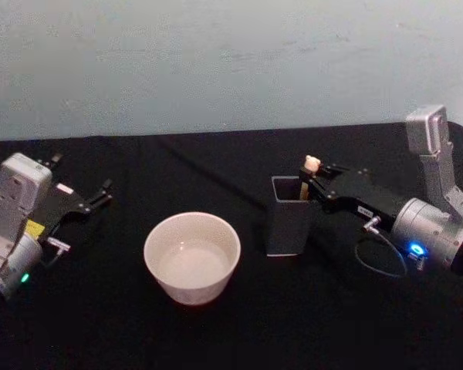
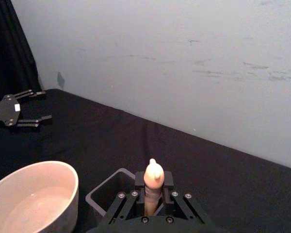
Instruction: Pick up the stirring spoon with one hand, stir inside the cup, then place it back in its original position.
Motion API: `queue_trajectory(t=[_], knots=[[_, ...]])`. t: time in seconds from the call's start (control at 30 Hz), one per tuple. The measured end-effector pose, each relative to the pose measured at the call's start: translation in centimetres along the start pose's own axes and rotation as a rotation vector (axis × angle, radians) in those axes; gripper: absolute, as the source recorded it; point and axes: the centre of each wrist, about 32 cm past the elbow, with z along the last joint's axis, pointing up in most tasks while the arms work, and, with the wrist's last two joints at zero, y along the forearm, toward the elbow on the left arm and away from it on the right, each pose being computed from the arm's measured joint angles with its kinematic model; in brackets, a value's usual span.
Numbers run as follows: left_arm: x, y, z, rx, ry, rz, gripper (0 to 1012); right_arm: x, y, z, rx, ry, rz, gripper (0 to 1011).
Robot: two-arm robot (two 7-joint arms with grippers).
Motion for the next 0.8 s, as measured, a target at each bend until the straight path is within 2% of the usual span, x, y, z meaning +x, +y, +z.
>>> queue_trajectory(t=[0.6,0.8], knots=[[0.0,0.0,0.0,0.0,0.0,0.0,1001,0.02,-0.02,0.01,0.0,-0.001,0.001,207],[0.0,0.0,0.0,0.0,0.0,0.0,1001,-0.25,-0.22,0.57,0.018,-0.011,0.018,207]])
